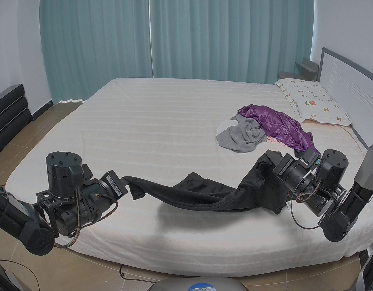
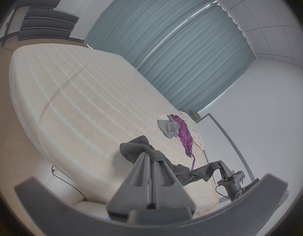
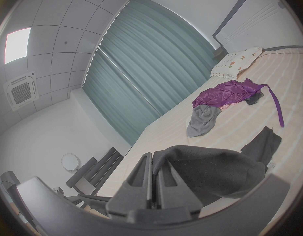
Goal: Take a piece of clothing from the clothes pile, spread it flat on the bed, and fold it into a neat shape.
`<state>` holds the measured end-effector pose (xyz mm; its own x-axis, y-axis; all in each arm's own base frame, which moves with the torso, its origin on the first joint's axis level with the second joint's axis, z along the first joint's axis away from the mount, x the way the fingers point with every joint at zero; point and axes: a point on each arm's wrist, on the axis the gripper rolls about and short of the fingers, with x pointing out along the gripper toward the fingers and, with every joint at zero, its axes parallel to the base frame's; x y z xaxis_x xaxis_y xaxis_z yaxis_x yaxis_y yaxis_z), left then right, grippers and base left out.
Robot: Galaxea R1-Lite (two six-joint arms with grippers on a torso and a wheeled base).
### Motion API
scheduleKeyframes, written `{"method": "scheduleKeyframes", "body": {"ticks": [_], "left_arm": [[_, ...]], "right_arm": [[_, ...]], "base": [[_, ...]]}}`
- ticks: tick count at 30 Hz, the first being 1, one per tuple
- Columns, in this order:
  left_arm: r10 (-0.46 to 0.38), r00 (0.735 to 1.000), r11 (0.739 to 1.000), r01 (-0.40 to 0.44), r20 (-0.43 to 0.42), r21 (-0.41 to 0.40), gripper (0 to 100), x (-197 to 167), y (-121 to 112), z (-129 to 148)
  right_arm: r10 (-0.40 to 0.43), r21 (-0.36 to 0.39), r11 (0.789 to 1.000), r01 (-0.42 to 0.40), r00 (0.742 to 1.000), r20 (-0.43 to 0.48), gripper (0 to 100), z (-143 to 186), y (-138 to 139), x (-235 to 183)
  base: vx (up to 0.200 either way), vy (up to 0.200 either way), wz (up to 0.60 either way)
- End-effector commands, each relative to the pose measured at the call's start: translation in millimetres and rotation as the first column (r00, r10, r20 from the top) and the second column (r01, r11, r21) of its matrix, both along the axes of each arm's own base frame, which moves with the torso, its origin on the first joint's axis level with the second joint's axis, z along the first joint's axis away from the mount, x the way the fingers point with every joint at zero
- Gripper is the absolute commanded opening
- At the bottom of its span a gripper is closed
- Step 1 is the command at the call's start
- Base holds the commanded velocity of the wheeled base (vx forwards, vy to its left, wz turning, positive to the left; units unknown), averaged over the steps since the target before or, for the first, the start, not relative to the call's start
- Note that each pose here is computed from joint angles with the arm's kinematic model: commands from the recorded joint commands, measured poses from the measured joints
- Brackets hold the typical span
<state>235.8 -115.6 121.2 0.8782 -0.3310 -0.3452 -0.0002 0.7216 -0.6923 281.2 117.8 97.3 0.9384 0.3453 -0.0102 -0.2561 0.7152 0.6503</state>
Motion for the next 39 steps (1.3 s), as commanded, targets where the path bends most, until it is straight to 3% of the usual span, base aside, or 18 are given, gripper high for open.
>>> {"method": "scheduleKeyframes", "body": {"ticks": [1, 36, 39], "left_arm": [[0.0, 1.0, 1.0, 0.0, 0.0, 0.001, 0, -0.1, -0.1, 0.0], [0.003, 1.0, 1.0, -0.003, 0.015, -0.007, 0, -2.4, 2.4, 4.7], [0.001, 1.0, 1.0, -0.001, -0.006, 0.006, 0, -8.7, 5.1, -0.7]], "right_arm": [[-0.001, 0.001, 1.0, 0.001, 1.0, 0.001, 0, -0.3, -0.3, 0.5], [-0.006, 0.008, 1.0, 0.006, 1.0, 0.019, 0, 3.8, -1.7, -0.4], [-0.011, 0.008, 1.0, 0.01, 1.0, 0.018, 0, 5.2, -3.7, -3.9]], "base": [[0.0, 0.2, 0.0], [0.0, 0.2, 0.0], [0.0, 0.0, 0.0]]}}
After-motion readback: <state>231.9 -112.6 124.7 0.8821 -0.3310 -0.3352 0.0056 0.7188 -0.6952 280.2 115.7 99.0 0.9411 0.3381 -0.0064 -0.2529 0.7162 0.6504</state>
